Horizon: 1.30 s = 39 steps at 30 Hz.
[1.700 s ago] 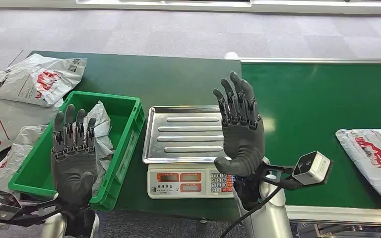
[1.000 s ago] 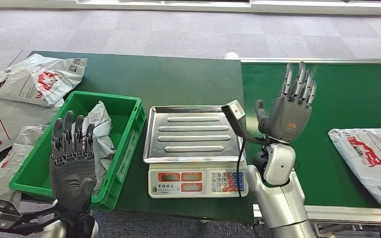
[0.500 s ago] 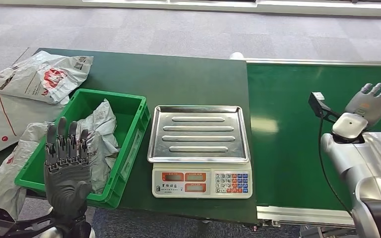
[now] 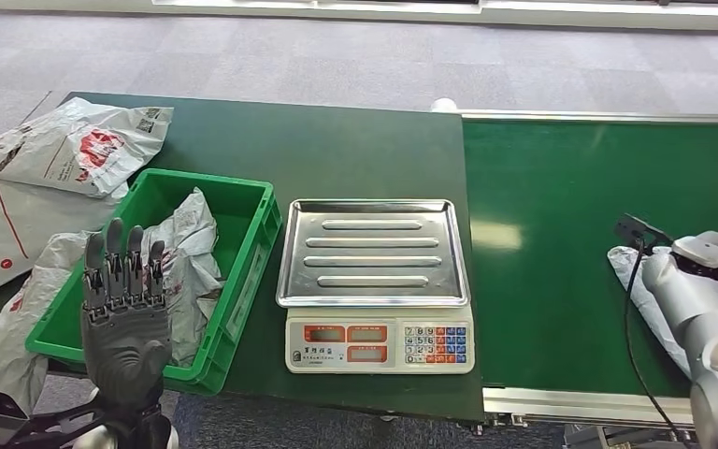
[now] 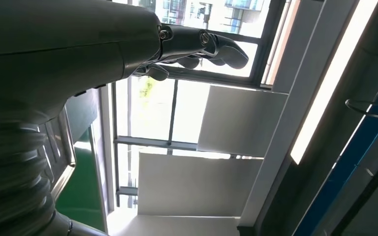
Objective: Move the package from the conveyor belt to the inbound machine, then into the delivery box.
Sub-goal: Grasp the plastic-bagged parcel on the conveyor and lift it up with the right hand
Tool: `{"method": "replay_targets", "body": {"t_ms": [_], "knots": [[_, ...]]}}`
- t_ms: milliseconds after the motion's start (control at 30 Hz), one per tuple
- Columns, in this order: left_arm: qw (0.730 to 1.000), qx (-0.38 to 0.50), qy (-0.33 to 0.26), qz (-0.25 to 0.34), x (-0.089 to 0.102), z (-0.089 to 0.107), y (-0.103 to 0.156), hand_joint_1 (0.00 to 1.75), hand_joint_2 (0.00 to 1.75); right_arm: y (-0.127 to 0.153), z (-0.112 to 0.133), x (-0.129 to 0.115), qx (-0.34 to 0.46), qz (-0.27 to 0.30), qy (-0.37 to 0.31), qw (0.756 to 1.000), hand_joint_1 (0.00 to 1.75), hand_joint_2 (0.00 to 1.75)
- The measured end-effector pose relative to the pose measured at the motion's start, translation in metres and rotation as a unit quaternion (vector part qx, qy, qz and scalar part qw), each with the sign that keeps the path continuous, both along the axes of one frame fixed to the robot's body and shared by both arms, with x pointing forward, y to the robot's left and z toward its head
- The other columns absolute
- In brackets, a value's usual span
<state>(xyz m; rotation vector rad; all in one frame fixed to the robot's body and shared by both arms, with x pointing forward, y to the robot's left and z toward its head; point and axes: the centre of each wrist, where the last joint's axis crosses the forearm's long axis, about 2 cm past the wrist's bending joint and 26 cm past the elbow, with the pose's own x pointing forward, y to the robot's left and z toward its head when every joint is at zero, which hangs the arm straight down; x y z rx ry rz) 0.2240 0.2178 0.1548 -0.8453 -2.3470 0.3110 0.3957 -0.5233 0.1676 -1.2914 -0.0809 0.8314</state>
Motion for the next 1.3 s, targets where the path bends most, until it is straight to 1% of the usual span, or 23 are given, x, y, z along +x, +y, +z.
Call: {"method": "replay_targets", "body": {"t_ms": [133,333,500,600,633,700,867,1000,1067,1167,1300], "knots": [[1.000,0.009,-0.010,0.002,0.001,0.001,-0.001,0.00,1.75,0.007,-0.011,-0.003,0.074,0.010,-0.007,0.997,0.00,1.75],[1.000,0.015,-0.013,0.007,0.001,0.001,-0.001,0.00,1.75,0.023,-0.022,-0.002,0.127,0.022,-0.017,0.992,0.00,1.75],[0.999,0.024,-0.019,0.011,0.004,0.004,0.001,0.00,1.75,0.036,-0.036,-0.005,0.152,0.032,-0.035,0.987,0.00,1.75],[0.999,0.027,-0.024,0.018,0.006,0.006,0.004,0.00,1.75,0.040,-0.041,-0.007,0.138,0.039,-0.056,0.988,0.00,1.75],[0.999,0.028,-0.025,0.020,0.006,0.007,0.005,0.00,1.75,0.040,-0.040,-0.007,0.130,0.048,-0.066,0.988,0.00,1.75],[0.999,0.029,-0.027,0.023,0.007,0.009,0.007,0.00,1.75,0.038,-0.038,-0.006,0.118,0.085,-0.081,0.986,0.00,1.75],[0.998,0.035,-0.037,0.026,0.012,0.012,0.009,0.00,1.75,0.031,-0.029,-0.003,0.119,0.175,-0.087,0.974,0.00,1.75],[0.998,0.044,-0.045,0.025,0.015,0.014,0.013,0.00,1.75,0.027,-0.027,-0.004,0.166,0.267,-0.106,0.943,0.00,1.75],[0.997,0.048,-0.047,0.024,0.016,0.014,0.014,0.00,1.75,0.025,-0.026,-0.004,0.175,0.280,-0.110,0.937,0.00,1.75],[0.997,0.052,-0.047,0.022,0.017,0.013,0.016,0.00,1.75,0.023,-0.025,-0.004,0.177,0.284,-0.109,0.936,0.00,1.75],[0.996,0.071,-0.042,0.023,0.019,0.011,0.017,0.00,1.75,0.020,-0.024,-0.005,0.183,0.303,-0.080,0.932,0.00,1.75]]}}
